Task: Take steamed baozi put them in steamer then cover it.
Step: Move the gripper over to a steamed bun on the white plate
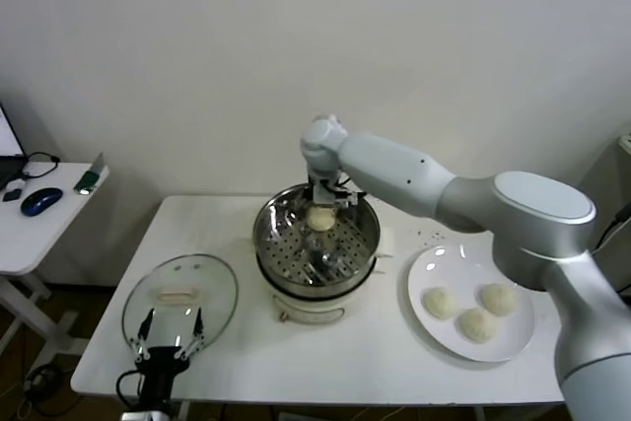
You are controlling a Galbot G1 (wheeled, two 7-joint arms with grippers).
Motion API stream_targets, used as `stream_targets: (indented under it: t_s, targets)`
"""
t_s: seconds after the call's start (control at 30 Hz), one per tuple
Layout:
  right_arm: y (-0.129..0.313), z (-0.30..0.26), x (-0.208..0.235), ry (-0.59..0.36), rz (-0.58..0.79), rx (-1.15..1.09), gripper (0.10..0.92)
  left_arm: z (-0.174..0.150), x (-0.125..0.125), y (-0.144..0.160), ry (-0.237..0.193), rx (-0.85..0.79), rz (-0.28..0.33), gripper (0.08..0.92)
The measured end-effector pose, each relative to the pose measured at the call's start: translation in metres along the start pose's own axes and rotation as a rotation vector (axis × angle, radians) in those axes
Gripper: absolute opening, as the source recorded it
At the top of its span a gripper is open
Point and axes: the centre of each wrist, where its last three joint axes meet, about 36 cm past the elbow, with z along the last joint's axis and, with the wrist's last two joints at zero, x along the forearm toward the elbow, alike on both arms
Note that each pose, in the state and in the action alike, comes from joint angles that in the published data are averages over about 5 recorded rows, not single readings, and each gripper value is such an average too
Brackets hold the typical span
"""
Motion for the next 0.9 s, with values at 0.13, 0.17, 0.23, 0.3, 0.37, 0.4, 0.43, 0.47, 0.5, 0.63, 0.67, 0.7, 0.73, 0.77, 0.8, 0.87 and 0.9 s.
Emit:
stream_targets:
  t_s: [0.13, 0.17, 0.23, 0.3, 0.37, 0.4, 0.43, 0.47, 0.5, 0.63, 0.67, 0.7, 0.73, 0.77, 0.8, 0.87, 0.9]
  targets:
    - [0.017, 0.012, 0.023, -0.006, 0.024, -0.054, 0.823, -0.002, 0.003, 0.001, 0.003, 0.011, -0.001, 0.823]
    - [0.024, 0.015, 0.029, -0.010, 0.032, -0.078, 0.823, -0.002, 0.004, 0.001, 0.003, 0.012, -0.002, 0.823]
    - [0.040, 0.021, 0.043, -0.019, 0.048, -0.141, 0.823, -0.003, 0.006, 0.003, 0.002, 0.014, -0.003, 0.823]
    - [0.061, 0.027, 0.056, -0.028, 0.067, -0.225, 0.823, -0.004, 0.008, 0.004, 0.000, 0.016, -0.003, 0.823]
    - [0.084, 0.031, 0.068, -0.035, 0.091, -0.327, 0.823, -0.004, 0.009, 0.005, -0.002, 0.017, -0.003, 0.823]
    - [0.096, 0.032, 0.073, -0.039, 0.105, -0.385, 0.823, -0.005, 0.010, 0.006, -0.003, 0.018, -0.003, 0.823]
    - [0.109, 0.032, 0.077, -0.043, 0.119, -0.446, 0.823, -0.005, 0.011, 0.006, -0.003, 0.021, -0.002, 0.823]
    - [0.122, 0.032, 0.080, -0.048, 0.135, -0.512, 0.823, -0.006, 0.011, 0.005, -0.004, 0.024, -0.001, 0.823]
    - [0.135, 0.032, 0.083, -0.052, 0.150, -0.580, 0.823, -0.006, 0.012, 0.005, -0.004, 0.028, 0.001, 0.823]
    - [0.191, 0.025, 0.085, -0.078, 0.185, -0.851, 0.823, -0.008, 0.012, 0.003, -0.003, 0.042, 0.008, 0.823]
    - [0.204, 0.021, 0.084, -0.086, 0.188, -0.912, 0.823, -0.008, 0.012, 0.004, -0.003, 0.044, 0.008, 0.823]
    - [0.217, 0.017, 0.083, -0.095, 0.190, -0.970, 0.823, -0.008, 0.012, 0.004, -0.003, 0.045, 0.008, 0.823]
    - [0.230, 0.013, 0.081, -0.105, 0.189, -1.027, 0.823, -0.009, 0.011, 0.004, -0.004, 0.045, 0.008, 0.823]
    - [0.242, 0.007, 0.078, -0.116, 0.186, -1.080, 0.823, -0.009, 0.011, 0.005, -0.005, 0.045, 0.008, 0.823]
    - [0.253, 0.001, 0.074, -0.129, 0.180, -1.130, 0.823, -0.009, 0.011, 0.005, -0.005, 0.046, 0.008, 0.823]
    - [0.275, -0.012, 0.063, -0.155, 0.160, -1.222, 0.823, -0.010, 0.010, 0.006, -0.007, 0.046, 0.006, 0.823]
    - [0.285, -0.019, 0.057, -0.170, 0.148, -1.263, 0.823, -0.009, 0.009, 0.007, -0.007, 0.046, 0.005, 0.823]
